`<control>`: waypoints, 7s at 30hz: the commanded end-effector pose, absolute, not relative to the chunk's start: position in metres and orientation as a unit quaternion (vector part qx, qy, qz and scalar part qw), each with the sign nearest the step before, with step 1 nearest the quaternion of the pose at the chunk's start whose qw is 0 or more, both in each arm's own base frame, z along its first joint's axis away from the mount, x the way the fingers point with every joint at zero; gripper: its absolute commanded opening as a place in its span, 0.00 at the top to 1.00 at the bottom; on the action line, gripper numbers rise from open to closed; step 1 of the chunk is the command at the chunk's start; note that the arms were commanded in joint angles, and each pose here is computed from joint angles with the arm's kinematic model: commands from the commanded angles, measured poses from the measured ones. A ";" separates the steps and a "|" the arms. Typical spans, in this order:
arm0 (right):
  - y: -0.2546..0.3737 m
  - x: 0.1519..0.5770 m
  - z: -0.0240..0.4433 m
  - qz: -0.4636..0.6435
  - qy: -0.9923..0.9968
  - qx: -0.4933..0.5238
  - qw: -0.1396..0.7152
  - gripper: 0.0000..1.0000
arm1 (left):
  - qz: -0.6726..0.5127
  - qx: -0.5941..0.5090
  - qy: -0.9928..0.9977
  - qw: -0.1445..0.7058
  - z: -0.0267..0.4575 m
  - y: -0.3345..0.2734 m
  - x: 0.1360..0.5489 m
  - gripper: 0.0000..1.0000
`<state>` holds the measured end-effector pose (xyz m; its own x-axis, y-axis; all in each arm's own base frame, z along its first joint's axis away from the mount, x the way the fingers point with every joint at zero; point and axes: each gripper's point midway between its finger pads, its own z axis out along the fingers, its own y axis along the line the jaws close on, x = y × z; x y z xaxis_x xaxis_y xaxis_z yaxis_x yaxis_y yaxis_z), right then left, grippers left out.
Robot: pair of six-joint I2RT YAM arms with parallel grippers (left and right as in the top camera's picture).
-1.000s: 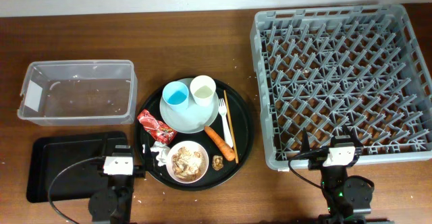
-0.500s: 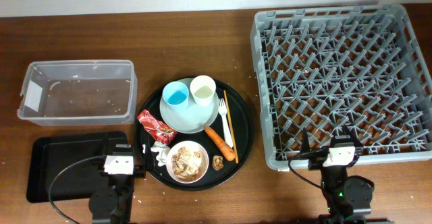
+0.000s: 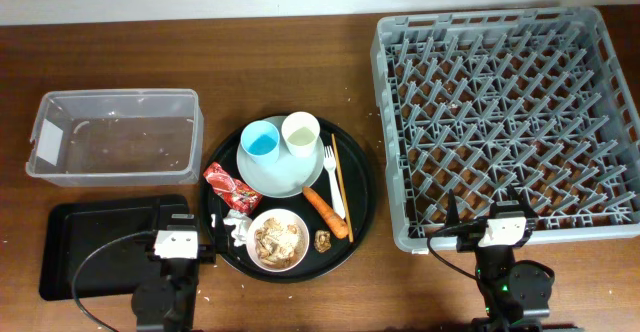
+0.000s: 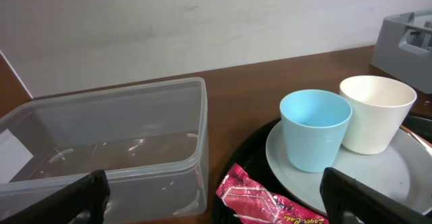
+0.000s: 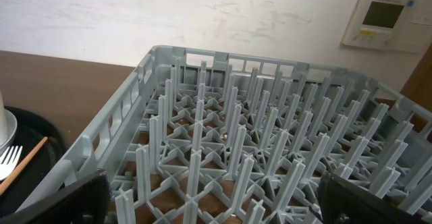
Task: Sort waste into correct bins and load items into the dishwasher rack
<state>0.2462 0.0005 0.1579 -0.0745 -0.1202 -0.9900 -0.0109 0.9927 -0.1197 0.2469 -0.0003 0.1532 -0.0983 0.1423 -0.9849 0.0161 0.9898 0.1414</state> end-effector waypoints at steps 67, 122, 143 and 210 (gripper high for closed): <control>0.001 0.246 0.155 -0.041 0.734 -0.046 0.677 0.01 | -0.035 0.070 0.995 0.058 0.108 -0.191 0.236 0.37; 0.001 0.246 0.155 -0.042 0.734 -0.046 0.677 0.01 | -0.004 -0.386 0.916 0.106 0.018 -0.051 0.256 0.48; 0.001 0.246 0.155 -0.041 0.734 -0.046 0.677 0.01 | -0.025 -0.291 0.814 0.502 0.234 0.007 0.316 0.99; 0.001 0.246 0.155 -0.042 0.734 -0.046 0.677 0.01 | 0.007 -0.347 0.921 0.178 0.008 -0.040 0.309 0.52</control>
<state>0.2463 0.0004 0.1577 -0.0753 -0.1206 -0.9898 -0.0107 0.9927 -0.1201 0.3131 -0.0432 0.0213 -0.6883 -0.6420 -0.3377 -0.6336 0.7588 -0.1510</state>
